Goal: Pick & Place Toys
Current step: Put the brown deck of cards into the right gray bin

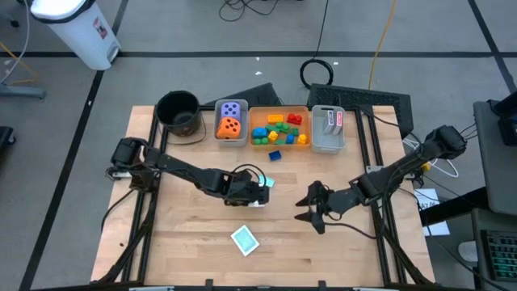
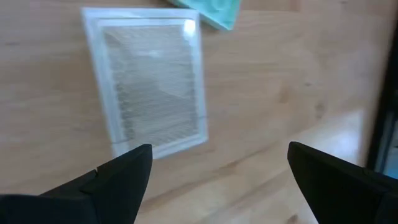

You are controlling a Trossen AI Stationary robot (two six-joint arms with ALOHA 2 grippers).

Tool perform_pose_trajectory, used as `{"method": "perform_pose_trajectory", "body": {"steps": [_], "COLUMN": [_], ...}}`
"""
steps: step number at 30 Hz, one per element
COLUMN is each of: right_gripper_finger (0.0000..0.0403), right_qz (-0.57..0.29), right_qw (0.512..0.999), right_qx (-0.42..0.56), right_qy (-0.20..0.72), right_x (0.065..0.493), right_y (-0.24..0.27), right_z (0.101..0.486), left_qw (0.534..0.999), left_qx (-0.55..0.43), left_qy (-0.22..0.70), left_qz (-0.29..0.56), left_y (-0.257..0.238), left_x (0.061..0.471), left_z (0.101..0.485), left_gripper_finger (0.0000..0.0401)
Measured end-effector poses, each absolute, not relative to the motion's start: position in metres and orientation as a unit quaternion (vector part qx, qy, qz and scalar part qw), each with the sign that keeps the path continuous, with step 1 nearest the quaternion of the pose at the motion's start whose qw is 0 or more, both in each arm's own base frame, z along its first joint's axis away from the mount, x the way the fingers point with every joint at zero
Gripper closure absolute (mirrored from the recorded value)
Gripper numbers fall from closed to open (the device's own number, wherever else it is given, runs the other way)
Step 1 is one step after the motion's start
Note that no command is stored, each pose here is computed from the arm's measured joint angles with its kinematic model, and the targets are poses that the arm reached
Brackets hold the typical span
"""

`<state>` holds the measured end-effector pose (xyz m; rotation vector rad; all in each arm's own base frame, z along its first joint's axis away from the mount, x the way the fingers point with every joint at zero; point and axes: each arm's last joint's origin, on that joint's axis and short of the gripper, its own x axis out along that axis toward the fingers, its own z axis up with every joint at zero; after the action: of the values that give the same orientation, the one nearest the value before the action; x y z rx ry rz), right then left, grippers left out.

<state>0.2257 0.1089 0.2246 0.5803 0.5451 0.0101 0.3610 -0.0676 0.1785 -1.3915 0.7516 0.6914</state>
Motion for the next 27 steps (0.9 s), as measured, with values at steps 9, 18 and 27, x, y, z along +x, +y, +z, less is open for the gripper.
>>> {"method": "perform_pose_trajectory", "body": {"steps": [9, 18, 27], "right_gripper_finger": [0.0165, 0.0165, 0.0165], "right_qz": [0.011, 0.011, 0.01], "right_qw": [0.922, 0.922, 0.923], "right_qx": [0.293, 0.293, 0.293], "right_qy": [0.252, 0.252, 0.251], "right_x": [0.224, 0.224, 0.224], "right_y": [0.11, 0.11, 0.11], "right_z": [0.221, 0.221, 0.221], "left_qw": [0.651, 0.65, 0.655], "left_qx": [-0.583, -0.573, -0.572], "left_qy": [0.348, 0.363, 0.364], "left_qz": [0.34, 0.342, 0.334], "left_y": [-0.051, -0.04, -0.042], "left_x": [0.361, 0.361, 0.366], "left_z": [0.183, 0.185, 0.177], "left_gripper_finger": [0.0022, 0.0022, 0.0022]}}
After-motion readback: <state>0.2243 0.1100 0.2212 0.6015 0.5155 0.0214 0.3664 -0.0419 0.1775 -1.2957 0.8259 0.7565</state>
